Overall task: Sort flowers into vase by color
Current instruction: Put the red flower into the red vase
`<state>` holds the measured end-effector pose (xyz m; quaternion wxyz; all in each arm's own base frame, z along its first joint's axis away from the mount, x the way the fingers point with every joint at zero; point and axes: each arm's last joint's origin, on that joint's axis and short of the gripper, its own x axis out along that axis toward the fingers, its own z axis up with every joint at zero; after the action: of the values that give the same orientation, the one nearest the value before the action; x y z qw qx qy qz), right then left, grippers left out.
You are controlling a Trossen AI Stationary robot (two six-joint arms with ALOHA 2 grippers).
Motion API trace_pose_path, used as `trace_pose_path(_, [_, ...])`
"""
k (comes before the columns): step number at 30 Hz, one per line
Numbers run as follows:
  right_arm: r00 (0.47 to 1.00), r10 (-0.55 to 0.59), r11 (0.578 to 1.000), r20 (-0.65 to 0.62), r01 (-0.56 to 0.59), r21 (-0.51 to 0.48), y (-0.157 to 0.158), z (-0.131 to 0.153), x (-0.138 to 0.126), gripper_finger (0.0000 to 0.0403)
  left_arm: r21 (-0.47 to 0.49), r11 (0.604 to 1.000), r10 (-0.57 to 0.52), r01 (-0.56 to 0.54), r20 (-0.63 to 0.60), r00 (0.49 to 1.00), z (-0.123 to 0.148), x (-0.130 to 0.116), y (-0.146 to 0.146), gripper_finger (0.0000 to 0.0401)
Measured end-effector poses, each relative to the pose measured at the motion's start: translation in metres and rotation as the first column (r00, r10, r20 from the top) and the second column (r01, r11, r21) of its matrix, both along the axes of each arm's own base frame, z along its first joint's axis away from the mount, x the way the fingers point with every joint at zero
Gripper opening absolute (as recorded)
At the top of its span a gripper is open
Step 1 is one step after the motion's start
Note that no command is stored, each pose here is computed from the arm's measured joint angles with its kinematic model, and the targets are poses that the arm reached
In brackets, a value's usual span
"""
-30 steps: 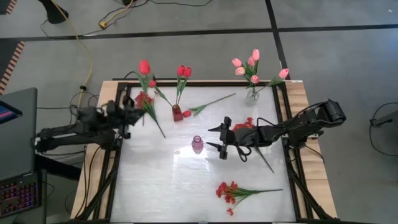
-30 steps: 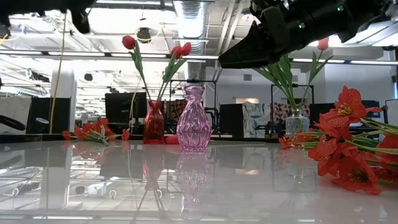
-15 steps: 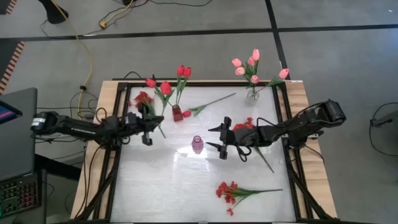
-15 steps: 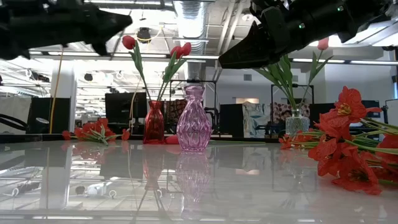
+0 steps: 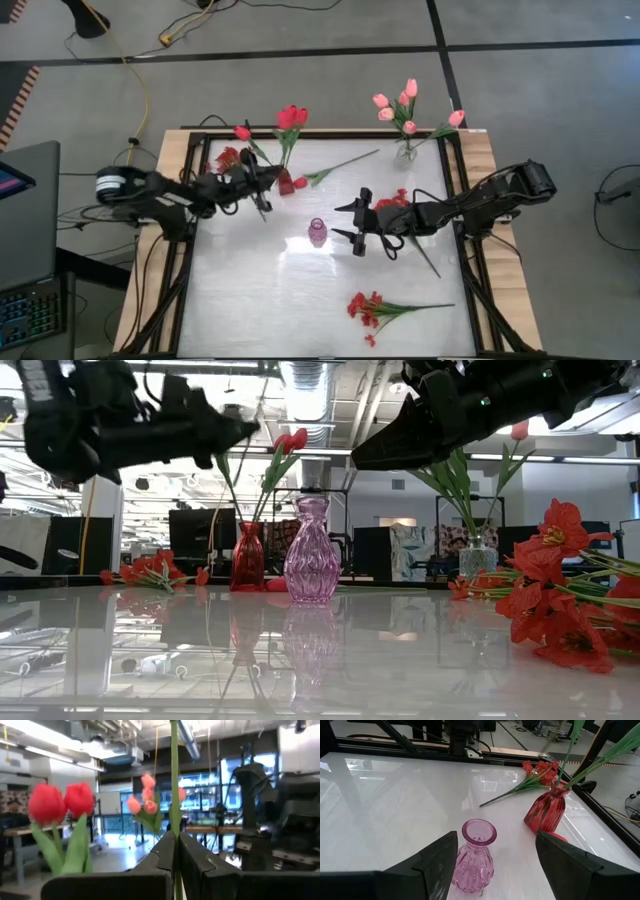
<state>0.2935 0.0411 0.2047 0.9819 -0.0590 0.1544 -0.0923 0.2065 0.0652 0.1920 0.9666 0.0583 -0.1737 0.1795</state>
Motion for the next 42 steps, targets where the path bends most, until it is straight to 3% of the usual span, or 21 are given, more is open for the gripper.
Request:
trace_pose_path(10, [1.000,0.000,1.000,-0.009,0.000,-0.001,0.000,-0.001,0.000,0.0295,-0.005,1.000,0.030,-0.030,-0.064,0.998,-0.011,0.027,0.027,0.0000])
trace_pose_path(21, [1.000,0.000,1.000,-0.022,0.000,-0.004,0.000,-0.002,-0.001,0.0295,-0.048,0.995,0.079,-0.083,-0.091,0.993,-0.020,0.021,0.040,0.0000])
trace_pose_path(42, [1.000,0.000,1.000,-0.022,0.000,-0.004,0.000,-0.002,-0.001,0.0295,0.026,0.991,0.134,-0.131,-0.157,0.978,-0.023,0.021,0.041,0.0000])
